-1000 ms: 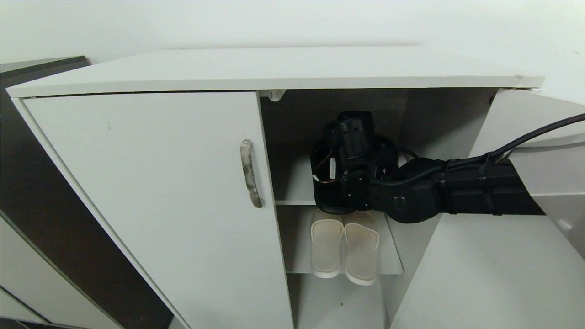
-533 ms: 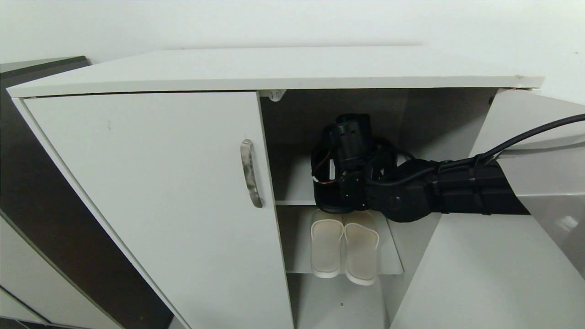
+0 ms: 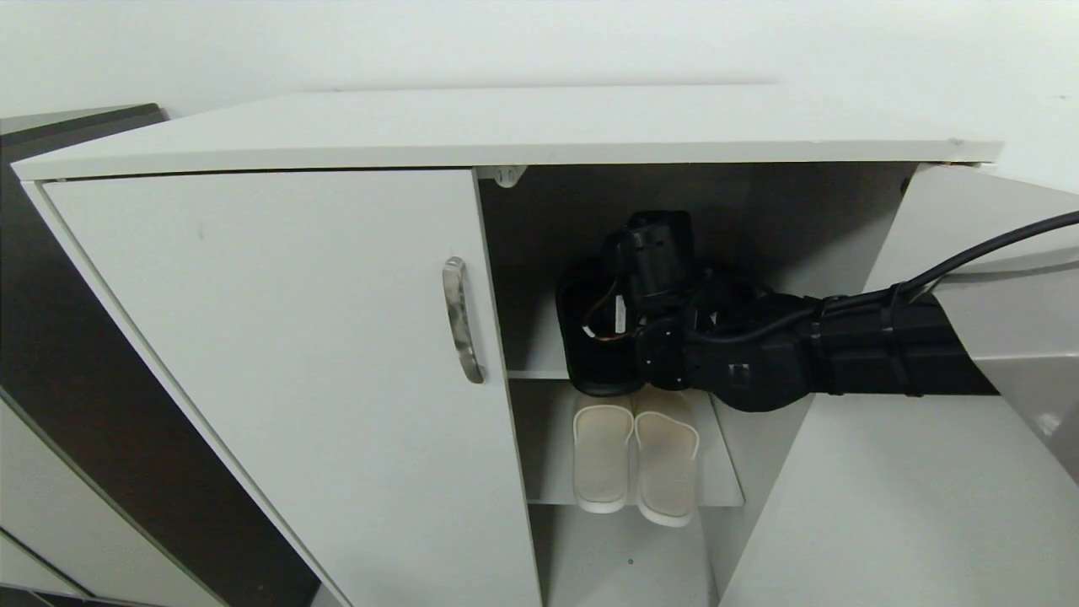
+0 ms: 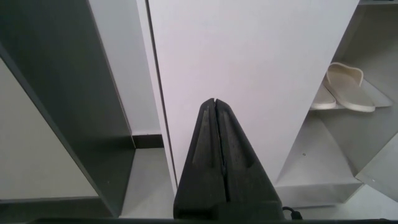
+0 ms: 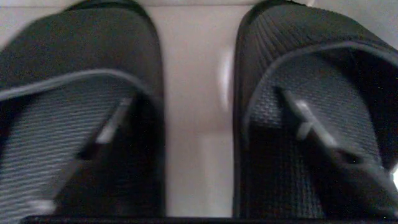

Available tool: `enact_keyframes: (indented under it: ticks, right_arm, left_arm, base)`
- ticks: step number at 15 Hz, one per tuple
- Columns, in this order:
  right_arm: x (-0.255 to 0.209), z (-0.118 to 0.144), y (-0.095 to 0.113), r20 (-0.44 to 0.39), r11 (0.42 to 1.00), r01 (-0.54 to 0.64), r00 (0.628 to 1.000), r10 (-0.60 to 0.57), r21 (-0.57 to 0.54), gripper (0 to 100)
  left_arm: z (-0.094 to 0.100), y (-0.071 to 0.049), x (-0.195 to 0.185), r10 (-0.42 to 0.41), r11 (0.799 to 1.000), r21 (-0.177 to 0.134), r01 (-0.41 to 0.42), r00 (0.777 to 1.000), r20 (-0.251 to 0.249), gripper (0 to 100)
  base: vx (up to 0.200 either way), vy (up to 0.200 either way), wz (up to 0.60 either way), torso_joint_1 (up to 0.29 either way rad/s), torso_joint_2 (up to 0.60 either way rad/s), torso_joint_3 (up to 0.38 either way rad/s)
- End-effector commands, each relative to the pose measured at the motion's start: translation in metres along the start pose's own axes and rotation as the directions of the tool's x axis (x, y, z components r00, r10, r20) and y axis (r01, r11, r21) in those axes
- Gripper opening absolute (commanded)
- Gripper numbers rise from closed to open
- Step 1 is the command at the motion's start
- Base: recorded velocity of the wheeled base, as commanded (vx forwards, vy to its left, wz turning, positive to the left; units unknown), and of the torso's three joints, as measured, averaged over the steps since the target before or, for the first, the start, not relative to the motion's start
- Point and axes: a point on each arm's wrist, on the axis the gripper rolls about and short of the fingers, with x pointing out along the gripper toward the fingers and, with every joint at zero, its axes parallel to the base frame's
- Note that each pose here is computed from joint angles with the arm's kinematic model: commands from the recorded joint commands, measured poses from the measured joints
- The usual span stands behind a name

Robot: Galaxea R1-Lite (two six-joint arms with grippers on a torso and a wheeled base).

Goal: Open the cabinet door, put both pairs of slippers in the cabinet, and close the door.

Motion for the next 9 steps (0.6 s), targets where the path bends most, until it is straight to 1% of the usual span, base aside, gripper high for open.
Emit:
enact_keyframes:
  ticks: [1,9]
  right_arm:
    - [-0.013,0.006,-0.005,0.003,1.000,-0.014,1.000,0.014,0.002,100]
    - [-0.059,0.013,-0.013,0.008,0.997,-0.083,0.997,0.083,-0.002,100]
  left_arm:
    - [0.000,0.000,0.000,0.001,1.000,0.000,-0.001,1.000,-0.001,0]
    - [0.000,0.000,0.000,-0.001,1.000,0.000,0.001,1.000,-0.001,0]
  base:
    - [0.000,0.000,0.00,0.000,0.00,0.000]
    - [0.000,0.000,0.00,0.000,0.00,0.000]
